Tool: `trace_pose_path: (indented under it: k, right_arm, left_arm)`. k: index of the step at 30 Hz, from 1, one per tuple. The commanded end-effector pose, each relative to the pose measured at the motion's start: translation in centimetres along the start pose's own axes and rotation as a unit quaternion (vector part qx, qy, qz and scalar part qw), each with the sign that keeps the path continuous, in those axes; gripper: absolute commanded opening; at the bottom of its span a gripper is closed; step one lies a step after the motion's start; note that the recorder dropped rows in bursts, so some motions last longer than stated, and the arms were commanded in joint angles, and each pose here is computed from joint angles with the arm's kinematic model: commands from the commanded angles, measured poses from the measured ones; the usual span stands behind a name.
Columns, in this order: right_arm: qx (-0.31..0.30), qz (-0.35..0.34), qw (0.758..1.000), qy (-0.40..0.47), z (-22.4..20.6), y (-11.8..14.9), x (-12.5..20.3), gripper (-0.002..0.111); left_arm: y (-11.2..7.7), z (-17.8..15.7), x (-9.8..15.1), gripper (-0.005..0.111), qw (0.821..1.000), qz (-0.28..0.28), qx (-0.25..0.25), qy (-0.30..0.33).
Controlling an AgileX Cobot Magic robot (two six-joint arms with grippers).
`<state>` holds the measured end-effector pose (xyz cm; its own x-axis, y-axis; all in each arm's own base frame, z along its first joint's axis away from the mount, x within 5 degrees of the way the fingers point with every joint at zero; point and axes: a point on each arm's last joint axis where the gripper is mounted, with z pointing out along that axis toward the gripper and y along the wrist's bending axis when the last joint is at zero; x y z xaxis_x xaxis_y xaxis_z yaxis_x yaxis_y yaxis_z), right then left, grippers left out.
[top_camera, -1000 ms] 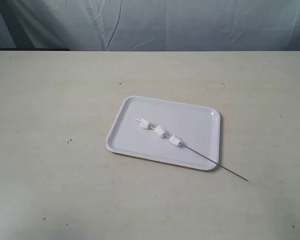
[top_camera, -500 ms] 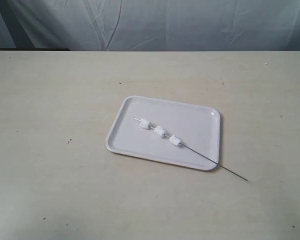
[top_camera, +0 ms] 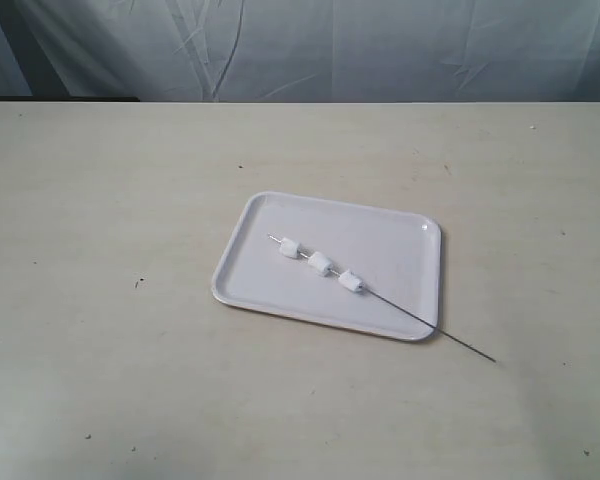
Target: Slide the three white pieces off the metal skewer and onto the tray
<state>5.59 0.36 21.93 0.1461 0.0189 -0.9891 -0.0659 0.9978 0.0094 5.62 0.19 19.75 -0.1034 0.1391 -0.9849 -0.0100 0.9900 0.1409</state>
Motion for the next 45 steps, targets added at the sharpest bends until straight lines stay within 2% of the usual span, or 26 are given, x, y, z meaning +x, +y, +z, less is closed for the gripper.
trace_pose_path:
  k: [1,4,6,8,9,12,15,17,24,26,29,31,33,34,37,38,41,42,45]
  right_arm:
    - [0.003,0.011,0.999,-0.048,-0.1,0.0,-0.8,0.000]
    - [0.003,0.017,0.998,-0.057,-0.1,-0.1,-1.0,0.000]
    - [0.007,0.072,0.995,-0.065,-0.1,-0.2,-1.1,0.000]
    - [0.011,0.192,0.977,-0.090,-0.2,-0.5,-1.5,0.000]
    - [0.011,0.208,0.972,-0.107,-0.3,-0.6,-1.8,0.000]
    - [0.011,0.205,0.964,-0.171,-0.6,-0.8,-2.9,0.000]
    - [0.007,0.192,0.966,-0.172,-0.6,-0.7,-2.9,0.000]
    - [0.007,0.195,0.966,-0.169,-0.6,-0.7,-2.9,0.000]
    - [0.007,0.197,0.970,-0.143,-0.4,-0.6,-2.4,0.000]
    - [0.007,0.197,0.971,-0.132,-0.4,-0.6,-2.3,0.000]
    - [0.004,0.183,0.974,-0.131,-0.4,-0.5,-2.3,0.000]
    - [0.001,0.165,0.978,-0.131,-0.4,-0.4,-2.3,0.000]
    - [-0.003,0.150,0.980,-0.131,-0.4,-0.3,-2.3,0.000]
    - [-0.009,0.141,0.981,-0.135,-0.4,-0.2,-2.5,0.000]
    - [-0.029,0.044,0.986,-0.155,-0.4,0.4,-4.7,0.000]
    - [-0.030,0.039,0.986,-0.159,-0.4,0.5,-5.2,0.000]
    - [-0.029,0.063,0.988,-0.138,0.3,0.4,-6.5,0.000]
    - [-0.027,0.064,0.989,-0.127,0.6,0.4,-6.7,0.000]
    - [-0.020,0.064,0.994,-0.083,1.8,0.3,-7.1,0.000]
  left_arm:
    - [0.1,-0.1,-0.8,0.000,0.999,0.018,-0.006,-0.049]
    - [0.1,-0.1,-1.1,0.000,0.998,0.017,-0.006,-0.066]
    - [0.1,-0.1,-1.1,0.000,0.998,0.007,-0.005,-0.070]
    - [0.1,-0.1,-1.4,0.000,0.996,0.010,-0.006,-0.087]
    - [0.1,-0.2,-1.7,0.000,0.995,0.009,-0.007,-0.104]
    - [0.1,-0.4,-2.5,0.000,0.989,-0.023,-0.004,-0.145]
    - [0.2,-0.6,-3.0,0.000,0.984,-0.031,-0.005,-0.174]
    - [0.3,-0.7,-3.3,0.000,0.978,-0.077,-0.004,-0.195]
    - [0.4,-0.8,-3.6,0.000,0.974,-0.084,-0.005,-0.211]
    - [0.4,-0.8,-3.6,0.000,0.969,-0.128,0.002,-0.211]
    - [0.4,-0.7,-3.4,0.000,0.972,-0.129,0.003,-0.197]
    - [0.4,-0.8,-3.6,0.000,0.969,-0.129,0.002,-0.213]
    - [0.6,-1.2,-4.3,0.000,0.957,-0.137,0.000,-0.254]
    - [0.9,-1.5,-4.7,0.000,0.945,-0.161,-0.004,-0.285]
    - [1.1,-2.2,-5.6,0.000,0.927,-0.144,-0.015,-0.345]
    - [1.2,-2.3,-5.7,0.000,0.924,-0.148,-0.017,-0.352]
    - [1.5,-2.4,-6.4,0.000,0.907,-0.256,0.013,-0.335]
    - [1.4,-2.4,-6.8,0.000,0.907,-0.271,0.025,-0.321]
    - [0.9,-2.4,-8.2,0.007,0.929,-0.255,0.051,-0.265]
